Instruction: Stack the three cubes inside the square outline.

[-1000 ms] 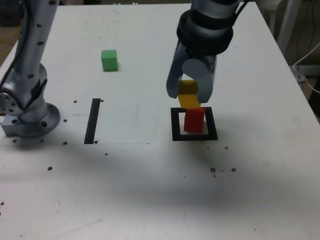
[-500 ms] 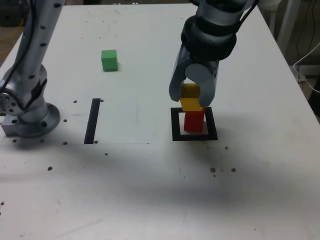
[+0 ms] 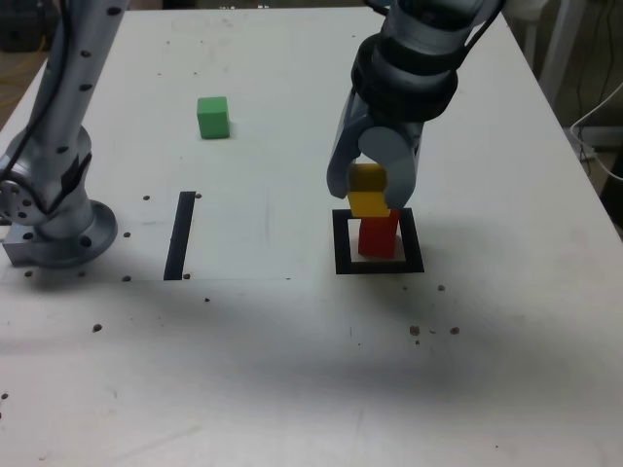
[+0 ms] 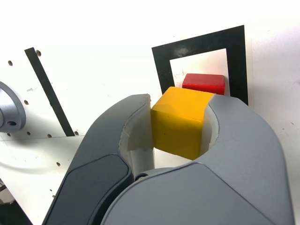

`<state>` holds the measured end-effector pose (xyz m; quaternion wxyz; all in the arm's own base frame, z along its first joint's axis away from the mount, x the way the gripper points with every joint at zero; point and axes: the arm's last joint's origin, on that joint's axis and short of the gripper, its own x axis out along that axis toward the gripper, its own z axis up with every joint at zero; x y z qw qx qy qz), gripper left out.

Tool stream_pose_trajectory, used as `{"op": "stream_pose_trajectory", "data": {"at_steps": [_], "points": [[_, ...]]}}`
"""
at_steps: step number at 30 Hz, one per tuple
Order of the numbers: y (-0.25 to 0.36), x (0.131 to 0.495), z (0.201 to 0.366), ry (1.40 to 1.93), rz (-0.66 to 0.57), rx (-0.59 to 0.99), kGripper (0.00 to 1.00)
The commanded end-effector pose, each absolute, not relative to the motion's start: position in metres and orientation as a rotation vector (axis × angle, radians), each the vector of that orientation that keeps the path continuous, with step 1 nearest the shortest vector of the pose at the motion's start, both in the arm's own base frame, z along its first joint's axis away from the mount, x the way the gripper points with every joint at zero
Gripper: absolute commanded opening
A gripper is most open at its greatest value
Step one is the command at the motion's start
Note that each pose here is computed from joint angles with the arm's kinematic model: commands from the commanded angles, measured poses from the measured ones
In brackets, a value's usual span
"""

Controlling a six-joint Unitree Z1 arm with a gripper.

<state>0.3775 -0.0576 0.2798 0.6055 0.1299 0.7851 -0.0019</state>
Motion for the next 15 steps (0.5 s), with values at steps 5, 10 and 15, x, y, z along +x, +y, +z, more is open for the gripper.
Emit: {"op": "stream_pose_trajectory", "data": {"at_steps": [5, 10, 15], "points": [[-0.0577, 0.3789, 0.2756, 1.839, -0.009, 0.293, 0.39], [-0.0581, 0.3797, 0.2731, 1.845, -0.010, 0.286, 0.39], [-0.0578, 0.3792, 0.2725, 1.847, 0.001, 0.281, 0.44]]}}
